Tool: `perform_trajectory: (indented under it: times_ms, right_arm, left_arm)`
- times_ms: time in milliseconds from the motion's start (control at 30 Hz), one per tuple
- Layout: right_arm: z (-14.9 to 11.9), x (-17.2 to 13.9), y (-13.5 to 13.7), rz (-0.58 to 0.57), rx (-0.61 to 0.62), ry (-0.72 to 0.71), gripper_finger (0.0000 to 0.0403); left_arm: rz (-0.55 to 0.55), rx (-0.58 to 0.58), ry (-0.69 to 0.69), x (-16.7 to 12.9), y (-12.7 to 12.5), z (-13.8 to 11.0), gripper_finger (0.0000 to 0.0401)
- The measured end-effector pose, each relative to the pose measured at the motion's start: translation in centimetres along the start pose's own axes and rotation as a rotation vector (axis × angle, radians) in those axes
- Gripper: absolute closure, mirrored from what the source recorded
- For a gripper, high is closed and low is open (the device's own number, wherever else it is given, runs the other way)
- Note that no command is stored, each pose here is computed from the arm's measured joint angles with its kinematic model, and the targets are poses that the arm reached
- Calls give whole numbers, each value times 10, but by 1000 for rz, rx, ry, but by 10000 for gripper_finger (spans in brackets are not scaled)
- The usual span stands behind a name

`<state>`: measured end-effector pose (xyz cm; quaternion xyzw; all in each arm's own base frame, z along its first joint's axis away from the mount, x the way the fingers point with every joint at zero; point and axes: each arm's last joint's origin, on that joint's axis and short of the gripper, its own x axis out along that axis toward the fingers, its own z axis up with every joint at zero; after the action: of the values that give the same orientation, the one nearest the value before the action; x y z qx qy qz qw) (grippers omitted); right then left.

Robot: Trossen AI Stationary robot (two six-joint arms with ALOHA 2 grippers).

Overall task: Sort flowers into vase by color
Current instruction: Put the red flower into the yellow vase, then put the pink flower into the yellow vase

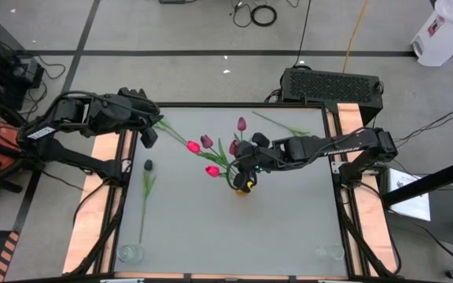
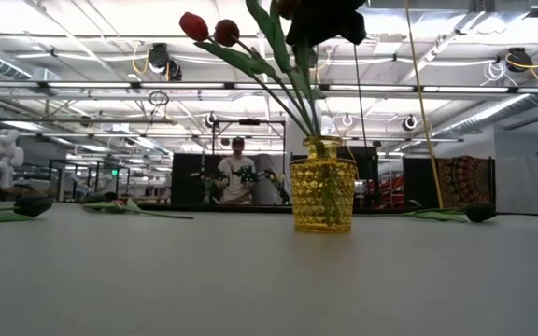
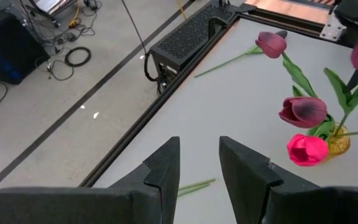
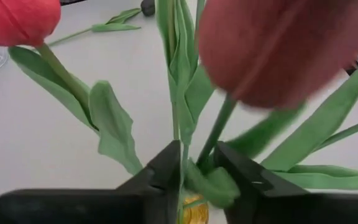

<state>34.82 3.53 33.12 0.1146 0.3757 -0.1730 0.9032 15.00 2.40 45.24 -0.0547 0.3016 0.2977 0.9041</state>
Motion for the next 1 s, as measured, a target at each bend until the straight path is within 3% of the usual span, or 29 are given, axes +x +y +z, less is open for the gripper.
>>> perform_trajectory:
  times_ms: [367,1000]
  right_arm:
    - [11,-26,-3,78,6,-105,233]
    - [30,-116,-28,210,76,-428,231]
  left_arm:
    - [0,-8,0,0,0,0,280]
    - [1,-13,0,0,0,0,280]
